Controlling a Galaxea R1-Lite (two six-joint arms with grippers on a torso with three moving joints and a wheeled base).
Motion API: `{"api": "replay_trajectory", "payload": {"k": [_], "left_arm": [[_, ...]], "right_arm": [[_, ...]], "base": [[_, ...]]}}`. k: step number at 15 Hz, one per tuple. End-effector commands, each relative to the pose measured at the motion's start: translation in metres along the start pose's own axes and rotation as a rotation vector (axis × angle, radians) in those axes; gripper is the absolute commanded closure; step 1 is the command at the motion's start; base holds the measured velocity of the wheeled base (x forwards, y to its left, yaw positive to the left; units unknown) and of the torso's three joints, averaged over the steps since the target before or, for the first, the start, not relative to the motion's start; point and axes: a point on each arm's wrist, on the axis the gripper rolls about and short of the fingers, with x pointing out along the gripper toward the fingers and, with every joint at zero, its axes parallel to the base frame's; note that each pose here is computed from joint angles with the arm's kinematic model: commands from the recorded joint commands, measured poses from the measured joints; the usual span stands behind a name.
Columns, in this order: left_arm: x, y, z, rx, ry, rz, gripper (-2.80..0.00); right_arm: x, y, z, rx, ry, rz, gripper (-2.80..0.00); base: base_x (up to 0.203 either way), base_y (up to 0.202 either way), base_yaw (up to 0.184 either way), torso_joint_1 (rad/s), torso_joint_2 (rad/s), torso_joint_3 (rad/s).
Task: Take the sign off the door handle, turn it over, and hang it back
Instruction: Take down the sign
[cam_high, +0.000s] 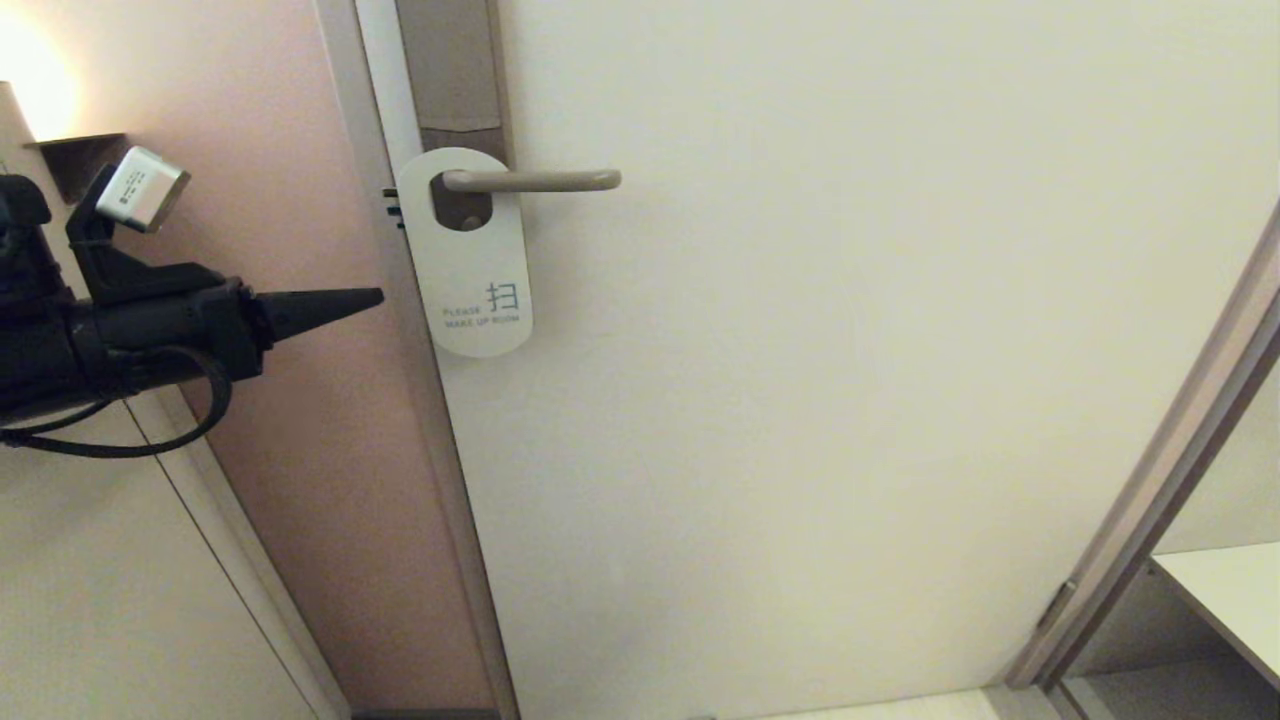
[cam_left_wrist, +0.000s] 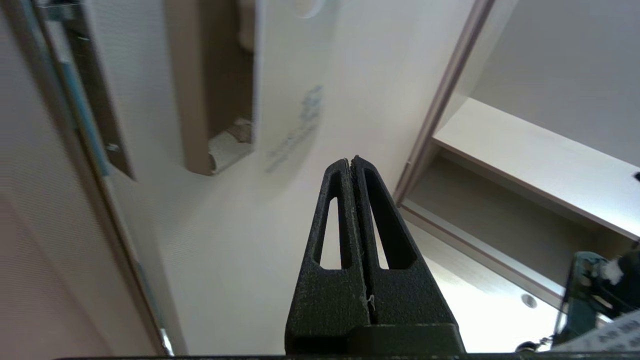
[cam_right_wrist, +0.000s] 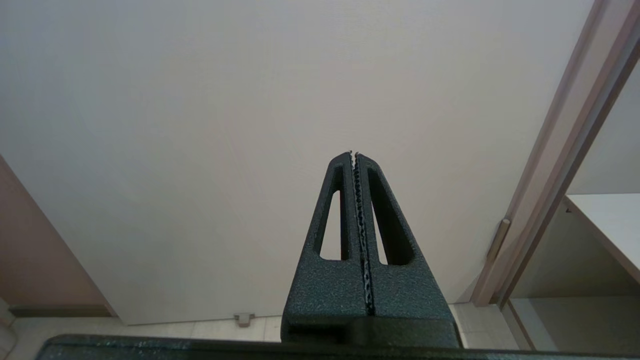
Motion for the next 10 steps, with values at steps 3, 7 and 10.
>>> {"api": "replay_trajectory", "payload": {"k": [3, 7, 10], "left_arm": [[0.004, 0.0102, -0.0067, -0.019, 0.01, 0.002, 0.0], [0.0055, 0.0128, -0.01, -0.029, 0.016, 0.002, 0.0], [0.0061, 0.0139, -0.0103, -0.019, 0.015, 0.002, -2.8]], "right_arm": [[0.0, 0.0, 0.0001, 0.0, 0.0, 0.001, 0.0], [0.0, 0.0, 0.0001, 0.0, 0.0, -0.001, 0.0], [0.0, 0.0, 0.0001, 0.0, 0.0, 0.0, 0.0]], "base": [[0.0, 0.0, 0.0, 0.0, 0.0, 0.0], [0.0, 0.0, 0.0, 0.0, 0.0, 0.0], [0.0, 0.0, 0.0, 0.0, 0.0, 0.0]]}}
